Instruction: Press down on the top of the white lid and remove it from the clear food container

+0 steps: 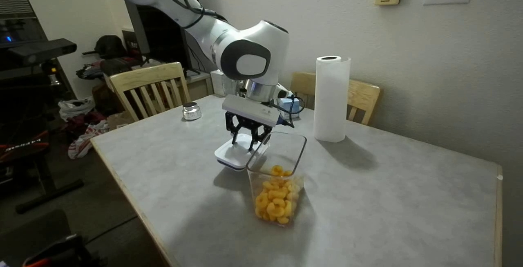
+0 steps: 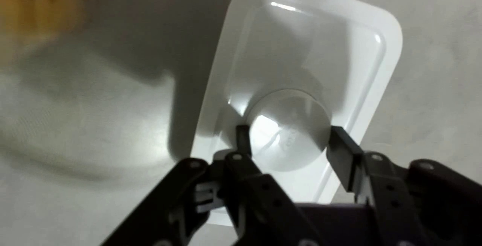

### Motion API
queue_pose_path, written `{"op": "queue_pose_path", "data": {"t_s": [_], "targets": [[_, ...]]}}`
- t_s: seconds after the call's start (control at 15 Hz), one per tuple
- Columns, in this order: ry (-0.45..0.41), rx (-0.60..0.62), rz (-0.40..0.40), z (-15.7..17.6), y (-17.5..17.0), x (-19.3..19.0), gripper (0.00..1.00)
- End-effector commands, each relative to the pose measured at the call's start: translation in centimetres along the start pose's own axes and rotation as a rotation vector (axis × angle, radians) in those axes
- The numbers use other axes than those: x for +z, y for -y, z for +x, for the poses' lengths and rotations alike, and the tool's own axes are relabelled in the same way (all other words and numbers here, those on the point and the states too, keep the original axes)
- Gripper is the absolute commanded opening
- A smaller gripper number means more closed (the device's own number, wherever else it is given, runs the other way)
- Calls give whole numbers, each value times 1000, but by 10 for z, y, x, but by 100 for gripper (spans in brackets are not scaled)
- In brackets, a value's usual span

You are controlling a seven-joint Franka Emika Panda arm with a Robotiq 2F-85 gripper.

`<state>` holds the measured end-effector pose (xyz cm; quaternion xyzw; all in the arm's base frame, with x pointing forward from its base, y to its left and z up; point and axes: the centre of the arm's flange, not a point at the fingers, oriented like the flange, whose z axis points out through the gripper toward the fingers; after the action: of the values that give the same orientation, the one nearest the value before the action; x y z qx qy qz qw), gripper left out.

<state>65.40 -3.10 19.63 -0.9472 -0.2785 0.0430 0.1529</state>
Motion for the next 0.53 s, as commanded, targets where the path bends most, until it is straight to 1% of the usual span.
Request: {"op": "queue_pose_path", "data": {"t_s": [0.0, 0.13, 0.47], "targets": [[-49, 34, -36, 8, 1, -3, 28], [-60, 43, -49, 11, 2, -1, 28], [-58, 29, -36, 17, 8, 8, 28]]}}
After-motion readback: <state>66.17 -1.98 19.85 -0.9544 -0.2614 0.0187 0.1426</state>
